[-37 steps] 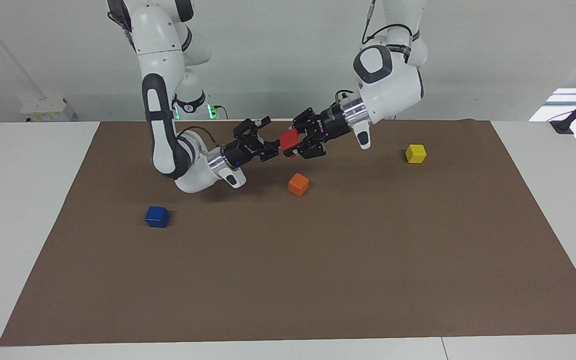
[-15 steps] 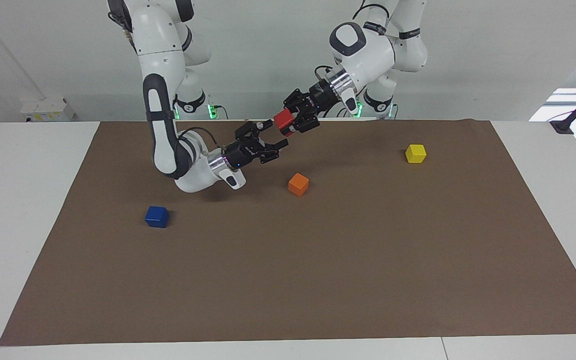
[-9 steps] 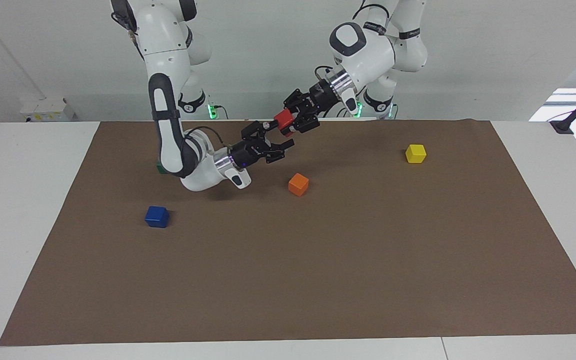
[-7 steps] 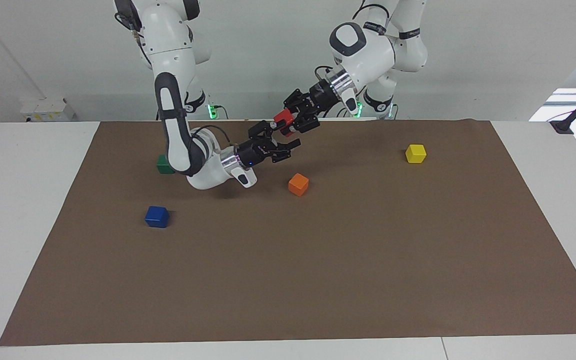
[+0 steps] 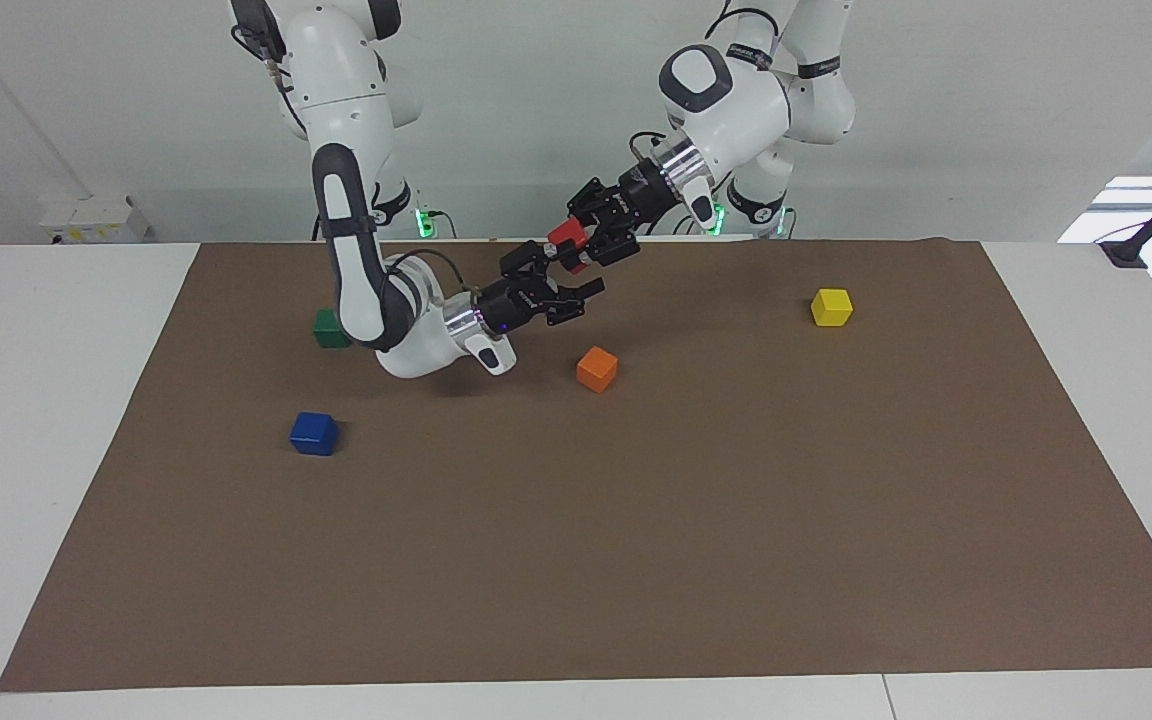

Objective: Transfer red block to right arm and stack on blue block
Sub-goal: 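Carry the red block toward the right gripper while it approaches, then close the right gripper on the red block held by the left gripper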

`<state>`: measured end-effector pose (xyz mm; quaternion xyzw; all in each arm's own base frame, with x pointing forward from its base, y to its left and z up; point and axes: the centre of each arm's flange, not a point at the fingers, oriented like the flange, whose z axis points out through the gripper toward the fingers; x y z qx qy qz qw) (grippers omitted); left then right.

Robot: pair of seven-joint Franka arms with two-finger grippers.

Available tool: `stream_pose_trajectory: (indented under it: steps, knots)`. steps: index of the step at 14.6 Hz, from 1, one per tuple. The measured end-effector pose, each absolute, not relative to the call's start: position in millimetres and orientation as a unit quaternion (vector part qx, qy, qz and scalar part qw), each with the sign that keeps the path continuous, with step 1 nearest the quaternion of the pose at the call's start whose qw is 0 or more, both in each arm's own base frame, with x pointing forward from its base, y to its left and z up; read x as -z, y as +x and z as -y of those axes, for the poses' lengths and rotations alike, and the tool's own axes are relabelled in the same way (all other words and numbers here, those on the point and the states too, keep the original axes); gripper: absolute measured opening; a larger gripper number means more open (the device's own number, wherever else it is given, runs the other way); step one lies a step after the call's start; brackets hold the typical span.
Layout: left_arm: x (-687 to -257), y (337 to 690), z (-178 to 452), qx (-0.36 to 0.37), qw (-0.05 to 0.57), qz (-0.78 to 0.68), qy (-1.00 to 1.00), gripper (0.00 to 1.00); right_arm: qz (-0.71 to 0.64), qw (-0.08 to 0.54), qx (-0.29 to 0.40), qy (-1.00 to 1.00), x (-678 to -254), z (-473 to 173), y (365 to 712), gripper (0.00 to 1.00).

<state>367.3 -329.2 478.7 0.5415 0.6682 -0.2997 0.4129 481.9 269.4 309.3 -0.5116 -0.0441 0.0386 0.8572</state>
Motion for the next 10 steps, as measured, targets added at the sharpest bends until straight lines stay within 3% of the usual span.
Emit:
stream_pose_trajectory:
  steps: [10]
  knots:
    - [-478.2,367.4,328.8,0.299,0.413,-0.669,0.541,0.54,0.047,0.857,-0.032,-0.512,-313.7,-266.7,471.8,1.00]
